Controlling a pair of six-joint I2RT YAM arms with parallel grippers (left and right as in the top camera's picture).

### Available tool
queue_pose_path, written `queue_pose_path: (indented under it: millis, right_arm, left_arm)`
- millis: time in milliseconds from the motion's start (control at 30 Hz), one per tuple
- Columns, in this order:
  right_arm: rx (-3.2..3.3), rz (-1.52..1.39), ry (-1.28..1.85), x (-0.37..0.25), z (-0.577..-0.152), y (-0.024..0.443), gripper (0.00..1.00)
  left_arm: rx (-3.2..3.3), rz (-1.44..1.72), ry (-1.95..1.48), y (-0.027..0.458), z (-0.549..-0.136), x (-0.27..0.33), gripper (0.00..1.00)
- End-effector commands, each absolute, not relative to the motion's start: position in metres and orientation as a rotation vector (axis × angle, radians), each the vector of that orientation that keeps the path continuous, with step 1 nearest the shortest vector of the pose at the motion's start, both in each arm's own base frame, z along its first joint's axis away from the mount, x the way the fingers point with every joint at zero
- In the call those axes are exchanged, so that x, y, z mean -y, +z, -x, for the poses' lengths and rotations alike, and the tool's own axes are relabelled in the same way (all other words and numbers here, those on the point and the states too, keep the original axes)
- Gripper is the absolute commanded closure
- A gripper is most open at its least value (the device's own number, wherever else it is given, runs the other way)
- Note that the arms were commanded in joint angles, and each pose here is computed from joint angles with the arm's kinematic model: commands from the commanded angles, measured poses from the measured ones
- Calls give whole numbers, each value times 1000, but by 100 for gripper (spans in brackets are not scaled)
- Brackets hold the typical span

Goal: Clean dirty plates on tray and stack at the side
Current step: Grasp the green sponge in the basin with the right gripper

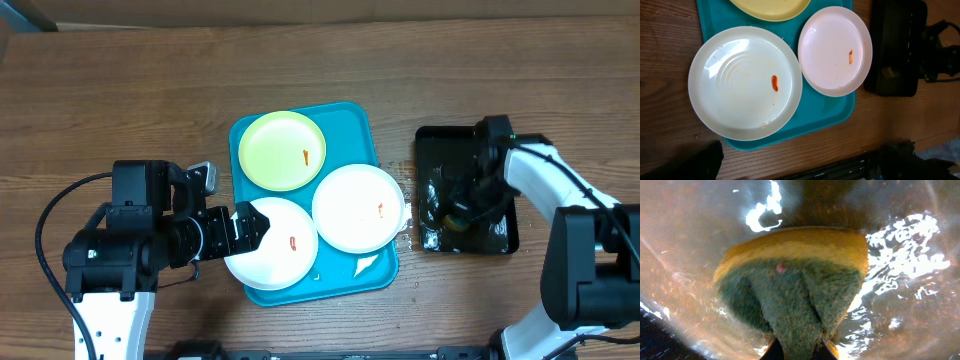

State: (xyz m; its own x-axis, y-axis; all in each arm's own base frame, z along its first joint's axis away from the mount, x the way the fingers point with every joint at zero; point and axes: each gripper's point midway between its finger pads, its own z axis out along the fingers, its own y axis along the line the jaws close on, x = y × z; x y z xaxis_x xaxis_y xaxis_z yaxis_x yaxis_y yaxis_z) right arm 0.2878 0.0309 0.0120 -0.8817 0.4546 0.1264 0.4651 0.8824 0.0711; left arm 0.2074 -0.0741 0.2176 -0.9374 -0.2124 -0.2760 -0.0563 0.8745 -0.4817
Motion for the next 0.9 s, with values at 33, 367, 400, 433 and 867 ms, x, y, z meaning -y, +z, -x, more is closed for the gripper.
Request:
queue_pose_path:
  millis: [33,367,400,433,867]
  right_arm:
    - [3058,575,-185,-33,-320,44,66]
    - [3109,714,-84,-19,-331,32,37]
    - [3103,733,-85,-19,-329,27,41]
    - [3091,763,-82,-19,-326,21,45]
    - [3133,680,-201,-30,-336,33,96]
  left_arm:
    - [-2702,158,-701,225,-210,78,0]
    - [-2702,158,-701,225,-210,78,0]
    - [-2702,158,-701,225,-210,78,0]
    - [-2702,158,-701,225,-210,78,0]
    - [-2702,158,-701,225,-210,78,0]
